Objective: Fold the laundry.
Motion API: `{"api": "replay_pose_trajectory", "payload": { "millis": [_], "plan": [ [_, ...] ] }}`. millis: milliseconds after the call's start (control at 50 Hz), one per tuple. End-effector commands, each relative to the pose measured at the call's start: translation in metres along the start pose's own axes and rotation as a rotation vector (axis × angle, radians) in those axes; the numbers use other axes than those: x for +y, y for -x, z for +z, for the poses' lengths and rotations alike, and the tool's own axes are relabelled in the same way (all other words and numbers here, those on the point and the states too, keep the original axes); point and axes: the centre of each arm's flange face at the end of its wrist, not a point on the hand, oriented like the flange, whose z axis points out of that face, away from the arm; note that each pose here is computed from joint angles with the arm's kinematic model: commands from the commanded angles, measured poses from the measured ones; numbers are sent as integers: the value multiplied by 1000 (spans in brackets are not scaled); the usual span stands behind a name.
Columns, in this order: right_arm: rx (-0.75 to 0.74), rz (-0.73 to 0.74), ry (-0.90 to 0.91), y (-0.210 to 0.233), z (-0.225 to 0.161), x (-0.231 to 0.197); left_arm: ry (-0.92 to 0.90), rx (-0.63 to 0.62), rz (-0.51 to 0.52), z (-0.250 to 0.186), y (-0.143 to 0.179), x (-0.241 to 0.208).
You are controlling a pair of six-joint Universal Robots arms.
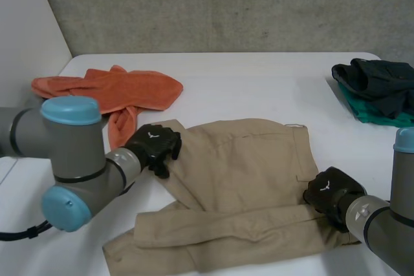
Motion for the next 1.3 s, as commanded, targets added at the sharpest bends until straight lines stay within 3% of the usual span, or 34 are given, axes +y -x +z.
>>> {"api": "replay_pose_trajectory", "payload": {
  "millis": [20,180,420,580,760,900,1080,1300],
  "plan": [
    [-2,3,6,2,1,3,-19,33,23,12,-15,-2],
    [-3,3,7,2,0,3,-33,38,32,22,-19,-4],
    [-5,1,6,4,1,3,-329,52,98,23,-56,-62],
    [-4,3,8,3,1,4,-292,124,111,35,-87,-39],
    [-9,0,7,5,1,4,-373,77,103,34,-76,-57],
    [-12,1,9,6,1,5,-423,21,96,9,-64,-82],
    [-14,0,9,7,1,5,-225,-102,53,-43,-22,-53],
    [-18,-2,9,9,3,5,50,-69,-18,-76,-21,-3]
  ]
}}
